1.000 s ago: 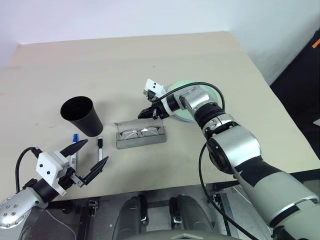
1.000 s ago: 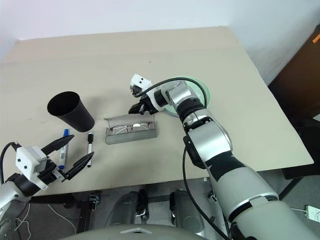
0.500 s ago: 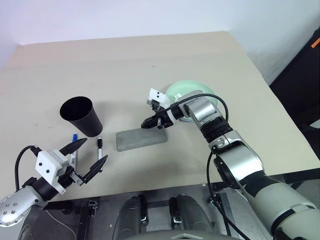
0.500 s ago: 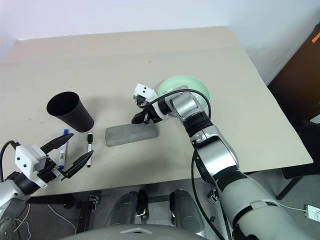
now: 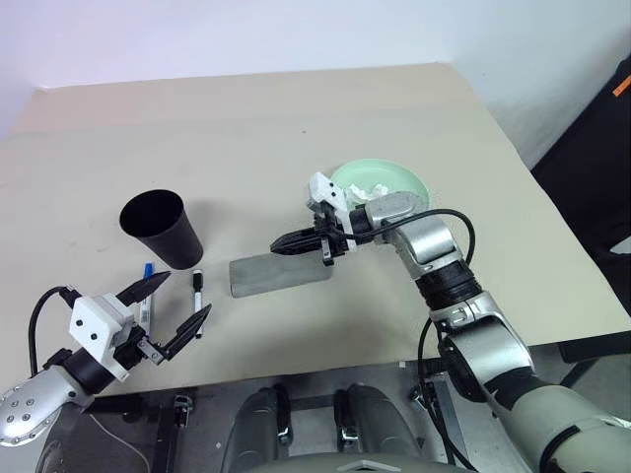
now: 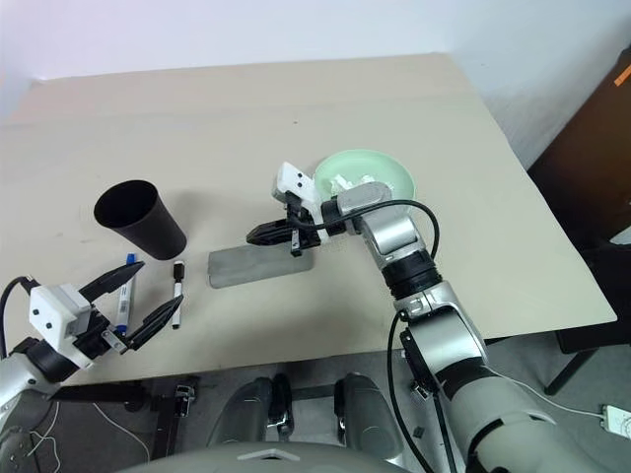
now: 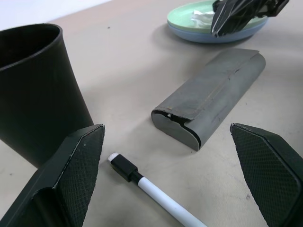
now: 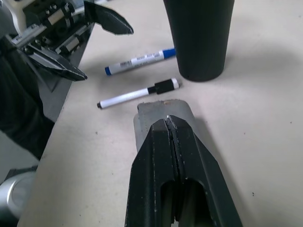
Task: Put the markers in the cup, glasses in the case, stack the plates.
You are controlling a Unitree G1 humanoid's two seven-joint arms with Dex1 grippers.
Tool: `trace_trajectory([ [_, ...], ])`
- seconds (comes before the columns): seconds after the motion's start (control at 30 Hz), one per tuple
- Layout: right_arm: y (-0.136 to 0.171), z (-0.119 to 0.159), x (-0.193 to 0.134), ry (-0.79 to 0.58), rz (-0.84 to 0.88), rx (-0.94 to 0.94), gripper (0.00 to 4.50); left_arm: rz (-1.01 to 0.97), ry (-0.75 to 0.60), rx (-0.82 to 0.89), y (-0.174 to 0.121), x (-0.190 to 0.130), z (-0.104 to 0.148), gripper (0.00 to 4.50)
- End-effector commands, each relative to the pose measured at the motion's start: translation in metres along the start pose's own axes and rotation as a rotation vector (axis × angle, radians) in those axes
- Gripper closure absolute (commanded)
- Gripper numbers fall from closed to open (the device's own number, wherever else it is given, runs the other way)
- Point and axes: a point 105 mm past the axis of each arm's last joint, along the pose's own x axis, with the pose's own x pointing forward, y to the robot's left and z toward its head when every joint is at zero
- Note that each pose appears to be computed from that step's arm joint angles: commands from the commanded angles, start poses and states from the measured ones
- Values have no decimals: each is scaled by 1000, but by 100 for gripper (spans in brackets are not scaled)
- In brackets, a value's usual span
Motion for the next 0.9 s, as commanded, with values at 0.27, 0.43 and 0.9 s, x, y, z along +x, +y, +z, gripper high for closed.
trace_trajectory([
  [0.27, -10, -7, 1, 67, -58, -100, 449, 13, -20, 32, 0, -4, 11, 4],
  [0.43, -3, -20, 0, 146, -7, -188, 449, 32, -20, 39, 3, -6, 12, 4],
  [0.9, -10, 15, -7, -12, 11, -114, 449, 75, -52, 7, 6, -12, 14, 4],
])
